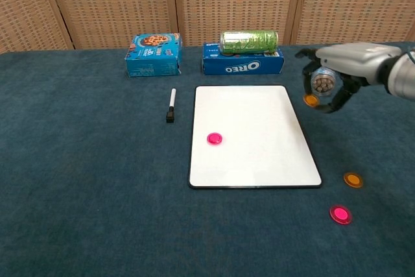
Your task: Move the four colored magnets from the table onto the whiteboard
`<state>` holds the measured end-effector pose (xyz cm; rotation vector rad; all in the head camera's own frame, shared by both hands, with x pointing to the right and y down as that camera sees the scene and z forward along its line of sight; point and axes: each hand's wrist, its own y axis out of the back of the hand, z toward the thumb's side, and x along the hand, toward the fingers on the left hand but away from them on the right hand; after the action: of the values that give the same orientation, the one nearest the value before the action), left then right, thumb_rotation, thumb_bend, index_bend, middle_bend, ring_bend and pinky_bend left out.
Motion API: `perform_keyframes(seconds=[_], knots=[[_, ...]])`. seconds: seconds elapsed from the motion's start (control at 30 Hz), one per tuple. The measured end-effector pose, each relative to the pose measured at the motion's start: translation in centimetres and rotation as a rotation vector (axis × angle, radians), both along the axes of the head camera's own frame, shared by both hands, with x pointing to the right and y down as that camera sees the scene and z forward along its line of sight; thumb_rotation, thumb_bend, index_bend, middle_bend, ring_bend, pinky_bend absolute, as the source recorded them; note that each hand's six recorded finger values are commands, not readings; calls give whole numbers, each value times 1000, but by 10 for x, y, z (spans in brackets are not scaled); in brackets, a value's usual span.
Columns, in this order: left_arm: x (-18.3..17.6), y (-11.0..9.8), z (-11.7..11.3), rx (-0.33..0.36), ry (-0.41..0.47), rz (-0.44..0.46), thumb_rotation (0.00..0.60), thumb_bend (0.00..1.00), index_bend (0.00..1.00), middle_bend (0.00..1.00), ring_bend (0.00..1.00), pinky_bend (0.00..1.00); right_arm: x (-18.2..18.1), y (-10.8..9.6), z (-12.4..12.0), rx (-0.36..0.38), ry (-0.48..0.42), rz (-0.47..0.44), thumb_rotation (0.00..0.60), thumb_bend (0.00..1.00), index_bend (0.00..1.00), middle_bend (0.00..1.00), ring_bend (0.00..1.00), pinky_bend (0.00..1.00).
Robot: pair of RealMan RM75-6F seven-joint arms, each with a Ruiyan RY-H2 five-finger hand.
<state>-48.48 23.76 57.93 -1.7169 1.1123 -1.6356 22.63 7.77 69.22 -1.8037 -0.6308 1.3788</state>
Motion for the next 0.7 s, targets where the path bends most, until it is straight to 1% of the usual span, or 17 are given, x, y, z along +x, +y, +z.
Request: perform_keyframes(seconds=[0.13,0.23,0.37,0.53,0.57,0.63,0.7], knots=[[-2,-1,0,1,3,-8,600,0,0,0,0,0,-29,-20,-7,0,-12,8,600,363,504,0,0,12],[-4,-2,0,1,7,-14,600,0,0,0,0,0,-50,-28,-6,-11,-9,11,600,363,504,0,0,12],[-6,-2,1,-4,11,-19,600,0,0,0,0,0,-73,-32,-2,-33,2,18,600,363,504,0,0,12],[-8,-2,4,-15,14,-22,600,0,0,0,0,0,-96,-33,4,-56,21,24,600,361,504,0,0,12],[-8,-3,4,-16,14,-22,600,0,0,0,0,0,-99,-33,5,-59,26,21,600,353,488,0,0,12],[-9,-3,4,-17,16,-24,600,0,0,0,0,0,-104,-30,8,-64,40,16,600,317,369,0,0,12],[-10,-3,5,-17,18,-27,600,0,0,0,0,0,-105,-29,11,-66,53,13,600,237,190,0,0,12]])
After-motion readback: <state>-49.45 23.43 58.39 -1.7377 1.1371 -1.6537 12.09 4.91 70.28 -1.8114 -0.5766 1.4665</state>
